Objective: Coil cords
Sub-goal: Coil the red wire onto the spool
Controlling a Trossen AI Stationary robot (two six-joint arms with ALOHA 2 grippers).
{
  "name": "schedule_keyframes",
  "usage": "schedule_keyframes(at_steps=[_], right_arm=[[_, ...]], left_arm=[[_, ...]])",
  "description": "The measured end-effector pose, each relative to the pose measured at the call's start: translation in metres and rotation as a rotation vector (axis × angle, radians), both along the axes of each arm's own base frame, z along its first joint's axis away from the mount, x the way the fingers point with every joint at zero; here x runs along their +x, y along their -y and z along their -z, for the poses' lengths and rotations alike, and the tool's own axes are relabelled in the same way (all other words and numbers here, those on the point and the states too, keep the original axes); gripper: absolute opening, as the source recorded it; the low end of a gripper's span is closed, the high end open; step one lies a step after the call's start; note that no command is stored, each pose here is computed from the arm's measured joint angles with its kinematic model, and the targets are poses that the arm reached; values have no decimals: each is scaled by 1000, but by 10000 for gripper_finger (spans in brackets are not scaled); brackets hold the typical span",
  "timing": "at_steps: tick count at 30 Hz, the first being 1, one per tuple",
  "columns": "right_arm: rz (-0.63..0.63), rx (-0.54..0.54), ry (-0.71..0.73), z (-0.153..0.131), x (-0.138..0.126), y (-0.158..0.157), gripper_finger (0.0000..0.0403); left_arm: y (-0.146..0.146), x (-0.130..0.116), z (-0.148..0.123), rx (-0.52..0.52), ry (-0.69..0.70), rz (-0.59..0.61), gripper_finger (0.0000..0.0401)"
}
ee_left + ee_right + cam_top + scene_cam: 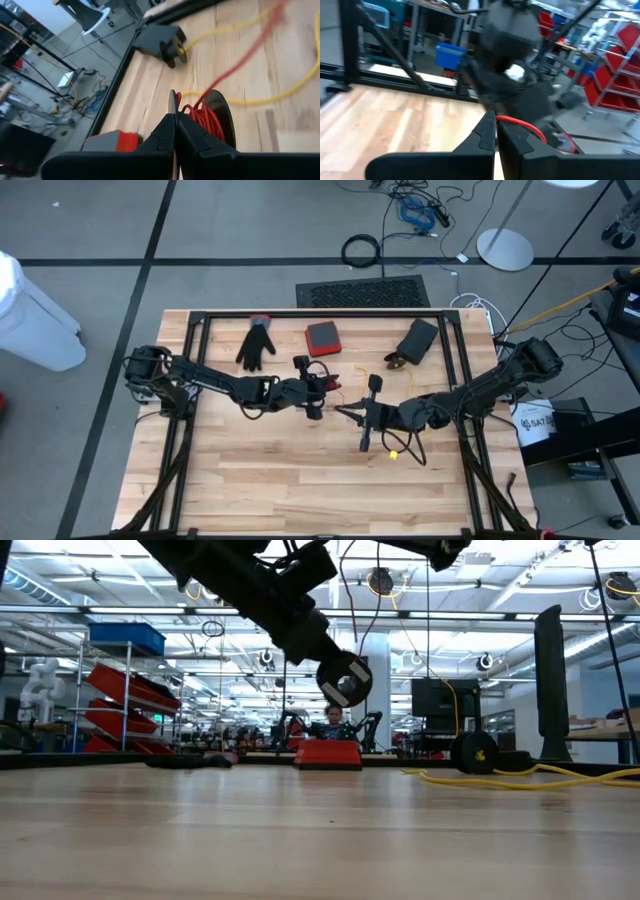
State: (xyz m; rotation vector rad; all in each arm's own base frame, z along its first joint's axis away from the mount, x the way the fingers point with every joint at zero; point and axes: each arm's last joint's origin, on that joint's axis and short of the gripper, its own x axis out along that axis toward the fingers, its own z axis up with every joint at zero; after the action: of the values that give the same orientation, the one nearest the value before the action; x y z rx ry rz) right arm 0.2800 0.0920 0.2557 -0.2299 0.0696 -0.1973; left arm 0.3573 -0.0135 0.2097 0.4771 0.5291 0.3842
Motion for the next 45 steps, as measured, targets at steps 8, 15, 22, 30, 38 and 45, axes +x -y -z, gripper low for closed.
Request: schedule_keyframes(at_steps=[8, 15, 22, 30, 38, 45], right_arm=[[-75, -10, -54, 12, 8, 2, 0], [-96, -42, -179, 29, 9, 1, 0], [-103, -92, -231, 33, 9, 5, 0], [-29, -95, -277, 38, 14, 26, 0], [13, -34, -218, 52, 30, 31, 0], [131, 9, -163, 64, 39, 34, 0]], left_arm=[[-13, 6, -9, -159, 157, 33, 8], [-18, 8, -11, -264, 206, 77, 8], [-16, 9, -13, -344, 247, 110, 8], [-15, 9, -13, -366, 260, 108, 8], [-15, 10, -15, -379, 284, 101, 8], [-15, 9, -15, -372, 291, 71, 8]])
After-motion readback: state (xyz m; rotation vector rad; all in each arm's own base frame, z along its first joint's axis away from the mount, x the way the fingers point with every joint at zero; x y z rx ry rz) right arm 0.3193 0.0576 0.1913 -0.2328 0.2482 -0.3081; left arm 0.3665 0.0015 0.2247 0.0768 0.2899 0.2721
